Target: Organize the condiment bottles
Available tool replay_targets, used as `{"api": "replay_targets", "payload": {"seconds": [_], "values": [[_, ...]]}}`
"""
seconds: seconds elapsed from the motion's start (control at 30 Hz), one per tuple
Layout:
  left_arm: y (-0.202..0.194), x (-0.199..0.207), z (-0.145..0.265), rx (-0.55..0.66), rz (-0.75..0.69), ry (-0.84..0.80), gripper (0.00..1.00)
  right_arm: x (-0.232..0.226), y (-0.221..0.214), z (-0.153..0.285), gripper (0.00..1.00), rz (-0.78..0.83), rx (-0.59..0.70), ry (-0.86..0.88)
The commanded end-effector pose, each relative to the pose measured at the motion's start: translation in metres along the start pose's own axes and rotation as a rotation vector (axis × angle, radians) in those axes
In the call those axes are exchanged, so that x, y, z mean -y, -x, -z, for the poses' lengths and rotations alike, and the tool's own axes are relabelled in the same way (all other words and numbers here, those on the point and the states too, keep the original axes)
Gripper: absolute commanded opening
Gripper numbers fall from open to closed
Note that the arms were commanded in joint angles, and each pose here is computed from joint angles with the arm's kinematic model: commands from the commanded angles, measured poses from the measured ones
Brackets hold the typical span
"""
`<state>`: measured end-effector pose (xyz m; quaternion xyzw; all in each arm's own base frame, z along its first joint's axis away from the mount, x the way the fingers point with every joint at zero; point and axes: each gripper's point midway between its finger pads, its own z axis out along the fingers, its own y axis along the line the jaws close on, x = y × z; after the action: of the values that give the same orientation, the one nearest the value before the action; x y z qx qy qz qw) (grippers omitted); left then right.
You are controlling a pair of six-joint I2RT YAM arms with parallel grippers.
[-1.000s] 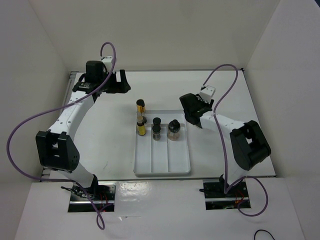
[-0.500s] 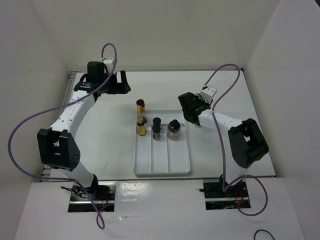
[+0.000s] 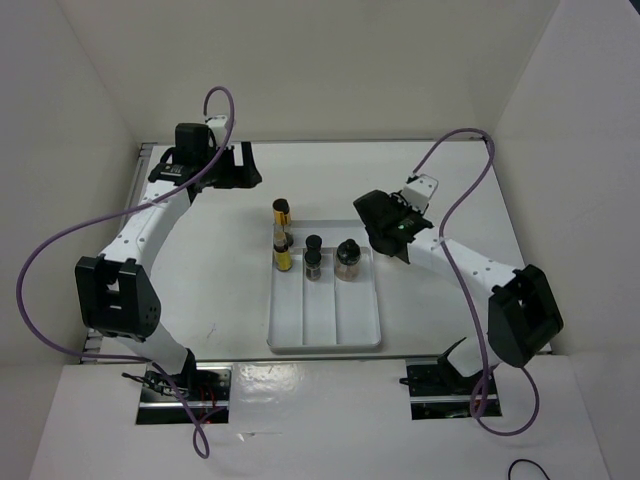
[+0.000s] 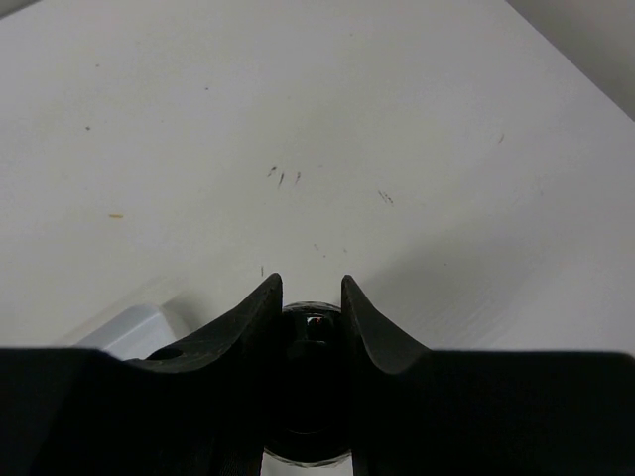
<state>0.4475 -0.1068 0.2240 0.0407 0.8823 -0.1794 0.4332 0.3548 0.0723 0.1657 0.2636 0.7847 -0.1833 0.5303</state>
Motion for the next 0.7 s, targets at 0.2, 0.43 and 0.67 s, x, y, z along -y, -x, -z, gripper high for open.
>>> {"api": "replay_targets", "payload": {"seconds": [0.2, 0.43, 0.67], "values": [[0.026, 0.013, 0.030, 0.098, -0.030, -0.029, 1.00, 0.002, 0.007, 0.048, 0.00, -0.076, -0.037, 0.147], [0.025, 0.018, 0.040, 0.115, -0.018, -0.042, 1.00, -0.006, 0.010, 0.085, 0.00, -0.086, -0.041, 0.334], [0.024, 0.024, 0.052, 0.136, -0.005, -0.057, 1.00, -0.016, 0.004, 0.108, 0.00, -0.024, -0.038, 0.426]]}}
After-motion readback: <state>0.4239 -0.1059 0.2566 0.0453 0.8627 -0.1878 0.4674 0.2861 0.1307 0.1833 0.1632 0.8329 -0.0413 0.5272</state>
